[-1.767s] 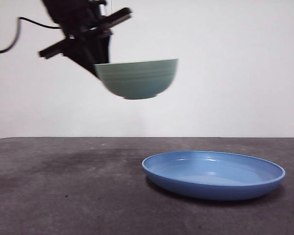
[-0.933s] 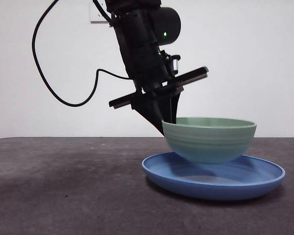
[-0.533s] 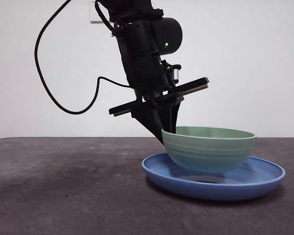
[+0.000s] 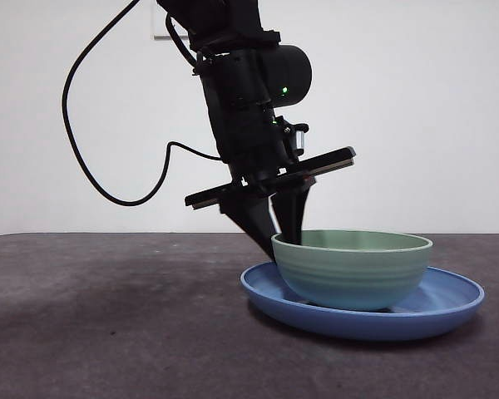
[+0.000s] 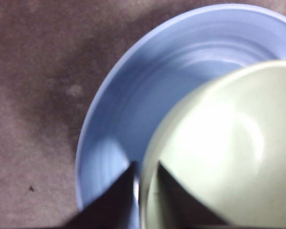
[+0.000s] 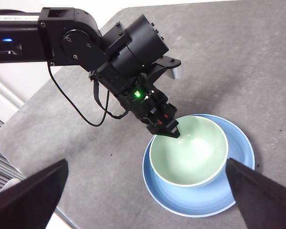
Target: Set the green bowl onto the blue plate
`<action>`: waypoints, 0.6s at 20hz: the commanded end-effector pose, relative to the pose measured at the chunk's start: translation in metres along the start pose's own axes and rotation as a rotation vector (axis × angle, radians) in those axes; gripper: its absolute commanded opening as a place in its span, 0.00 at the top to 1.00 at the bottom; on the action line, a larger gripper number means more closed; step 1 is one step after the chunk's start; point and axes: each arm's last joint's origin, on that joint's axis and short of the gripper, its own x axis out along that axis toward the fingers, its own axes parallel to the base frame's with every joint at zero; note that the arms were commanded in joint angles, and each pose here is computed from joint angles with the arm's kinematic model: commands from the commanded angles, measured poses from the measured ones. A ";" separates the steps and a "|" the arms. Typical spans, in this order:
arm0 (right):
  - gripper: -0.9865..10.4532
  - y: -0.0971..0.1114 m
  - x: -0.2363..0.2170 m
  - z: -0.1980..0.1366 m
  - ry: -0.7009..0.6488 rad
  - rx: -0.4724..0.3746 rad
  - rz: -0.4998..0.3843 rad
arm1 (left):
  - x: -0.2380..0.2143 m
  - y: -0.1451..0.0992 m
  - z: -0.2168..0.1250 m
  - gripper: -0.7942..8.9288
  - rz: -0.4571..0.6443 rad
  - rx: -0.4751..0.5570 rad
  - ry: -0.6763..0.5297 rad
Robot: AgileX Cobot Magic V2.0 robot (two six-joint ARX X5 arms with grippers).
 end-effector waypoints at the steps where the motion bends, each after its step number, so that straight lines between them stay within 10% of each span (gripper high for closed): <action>1: 0.38 0.003 -0.003 0.004 -0.015 -0.016 0.008 | 0.001 -0.005 0.005 0.48 -0.008 0.002 -0.016; 12: 0.38 0.003 -0.003 0.003 -0.002 -0.008 0.006 | -0.130 -0.020 -0.014 0.39 -0.008 0.237 -0.063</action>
